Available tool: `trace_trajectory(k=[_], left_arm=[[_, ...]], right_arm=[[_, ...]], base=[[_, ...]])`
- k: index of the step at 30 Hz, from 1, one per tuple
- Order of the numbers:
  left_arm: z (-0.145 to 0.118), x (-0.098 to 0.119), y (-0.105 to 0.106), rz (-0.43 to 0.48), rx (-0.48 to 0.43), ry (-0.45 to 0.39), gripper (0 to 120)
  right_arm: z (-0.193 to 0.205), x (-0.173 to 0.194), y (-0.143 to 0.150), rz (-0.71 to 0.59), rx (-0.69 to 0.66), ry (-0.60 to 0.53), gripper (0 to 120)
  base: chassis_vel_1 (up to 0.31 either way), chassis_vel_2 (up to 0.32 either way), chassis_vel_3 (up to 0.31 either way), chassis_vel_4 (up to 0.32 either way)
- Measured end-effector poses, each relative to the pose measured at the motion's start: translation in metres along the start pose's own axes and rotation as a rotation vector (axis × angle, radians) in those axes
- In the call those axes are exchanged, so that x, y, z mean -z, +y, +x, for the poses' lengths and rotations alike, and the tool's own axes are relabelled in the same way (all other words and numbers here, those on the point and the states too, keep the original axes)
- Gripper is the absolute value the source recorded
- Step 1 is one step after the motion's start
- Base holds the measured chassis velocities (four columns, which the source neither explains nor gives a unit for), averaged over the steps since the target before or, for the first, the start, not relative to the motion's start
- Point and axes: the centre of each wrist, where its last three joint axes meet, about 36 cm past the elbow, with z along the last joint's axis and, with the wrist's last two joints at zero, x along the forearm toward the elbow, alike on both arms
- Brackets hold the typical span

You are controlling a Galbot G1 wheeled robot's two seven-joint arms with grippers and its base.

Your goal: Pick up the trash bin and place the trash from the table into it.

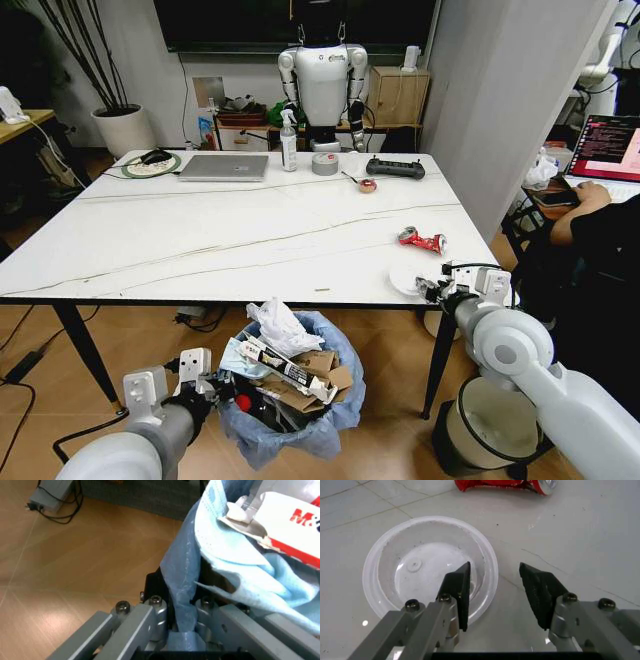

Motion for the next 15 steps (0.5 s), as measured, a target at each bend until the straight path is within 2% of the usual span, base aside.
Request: trace_trajectory(k=[1, 3, 9, 15], left_arm=[[0.0000, 0.0001, 0.0000, 0.000, 0.000, -0.001, 2], [0.0000, 0.0003, 0.0000, 0.000, 0.000, -0.001, 2], [-0.0001, 0.0017, 0.0001, -0.001, 0.000, -0.008, 2], [0.0000, 0.0021, 0.0003, 0.000, 0.000, -0.009, 2]], right_arm=[[-0.0001, 0.0003, 0.0003, 0.002, 0.000, -0.001, 28], [-0.0003, 0.0005, 0.0005, 0.004, 0.001, -0.001, 27], [-0.0023, -0.0002, 0.0034, 0.012, 0.001, -0.011, 0], [-0.0022, -0.0013, 0.0043, 0.017, -0.007, -0.028, 0]], base=[[0.000, 0.000, 0.000, 0.000], [0.000, 0.000, 0.000, 0.000], [0.000, 0.000, 0.000, 0.000], [0.000, 0.000, 0.000, 0.000]])
